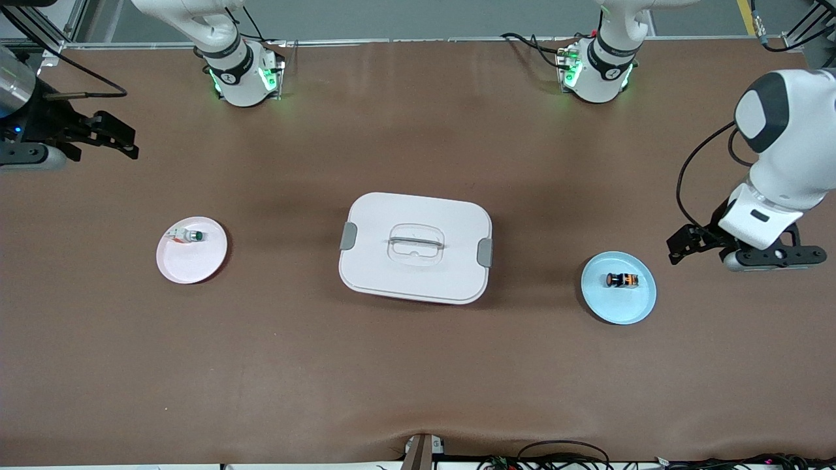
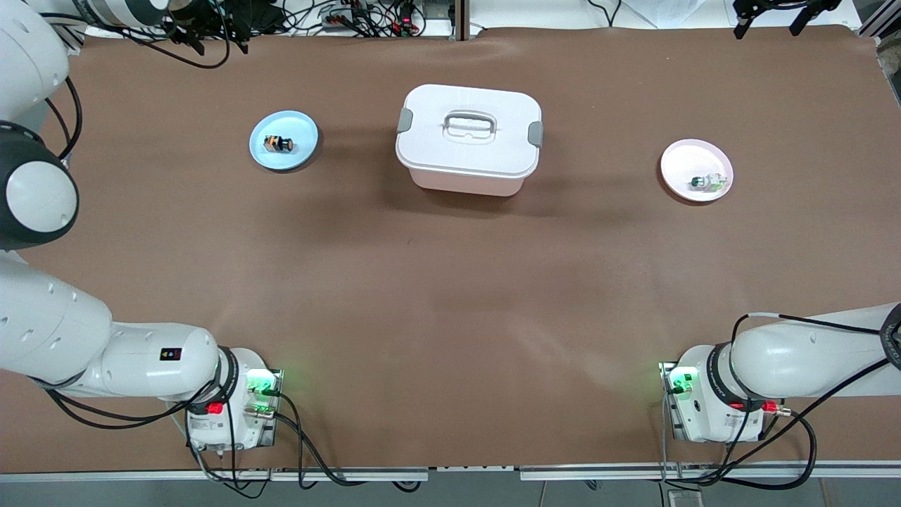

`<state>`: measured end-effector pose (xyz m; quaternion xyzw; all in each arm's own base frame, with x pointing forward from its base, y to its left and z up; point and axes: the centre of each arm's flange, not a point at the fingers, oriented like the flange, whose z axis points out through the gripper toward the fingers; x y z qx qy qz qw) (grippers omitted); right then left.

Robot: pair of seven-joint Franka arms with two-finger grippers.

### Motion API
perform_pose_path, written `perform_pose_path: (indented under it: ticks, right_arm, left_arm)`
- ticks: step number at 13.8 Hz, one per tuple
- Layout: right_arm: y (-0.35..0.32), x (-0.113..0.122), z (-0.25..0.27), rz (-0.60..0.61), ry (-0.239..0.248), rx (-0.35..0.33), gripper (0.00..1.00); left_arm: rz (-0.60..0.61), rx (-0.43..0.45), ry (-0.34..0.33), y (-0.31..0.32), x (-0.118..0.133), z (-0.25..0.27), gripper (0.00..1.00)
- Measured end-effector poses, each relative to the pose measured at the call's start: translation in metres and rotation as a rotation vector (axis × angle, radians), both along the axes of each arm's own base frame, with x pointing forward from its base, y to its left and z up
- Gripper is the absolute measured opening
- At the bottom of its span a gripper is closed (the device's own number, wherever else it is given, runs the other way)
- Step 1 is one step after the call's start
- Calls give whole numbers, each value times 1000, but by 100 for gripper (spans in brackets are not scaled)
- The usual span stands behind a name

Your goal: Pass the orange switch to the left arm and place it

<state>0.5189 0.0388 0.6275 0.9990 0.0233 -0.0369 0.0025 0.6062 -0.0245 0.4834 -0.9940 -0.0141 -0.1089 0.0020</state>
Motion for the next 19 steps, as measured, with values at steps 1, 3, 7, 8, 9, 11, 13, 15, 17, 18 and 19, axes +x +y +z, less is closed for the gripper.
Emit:
perform_pose_path:
  ticks: [1, 3, 7, 8, 9, 11, 13, 15, 17, 18, 19]
  right_arm:
    - [3, 0, 0, 6, 0, 0, 100]
    - [5, 0, 0, 9, 0, 0, 100]
    - [-2, -8, 12, -2, 4, 1, 100]
    - [-3, -11, 18, -4, -6, 2, 100]
    - [-4, -14, 23, -5, -15, 3, 100]
    - [-4, -18, 28, -5, -28, 4, 100]
    - [-4, -17, 29, -5, -38, 5, 100]
    - [-4, -14, 29, -5, -56, 6, 100]
    - [-3, -12, 30, -5, -72, 12, 100]
    - [-2, -11, 30, -5, -79, 21, 100]
    - [-1, -10, 29, -5, -84, 31, 100]
  left_arm:
    - [1, 1, 1, 1, -3, 9, 100]
    - [5, 3, 5, 2, -10, 31, 100]
    - [3, 6, 41, 0, -20, 69, 100]
    - [1, 7, 41, -1, -21, 76, 100]
    - [-2, 7, 36, -3, -22, 83, 100]
    - [-7, 7, 24, -6, -27, 95, 100]
    - [-7, 8, 27, -7, -33, 105, 100]
    - [-9, 10, 34, -7, -43, 117, 100]
    - [-12, 9, 40, -9, -55, 131, 100]
    - [-9, 7, 35, -6, -60, 137, 100]
    - [-6, 6, 32, -4, -64, 143, 100]
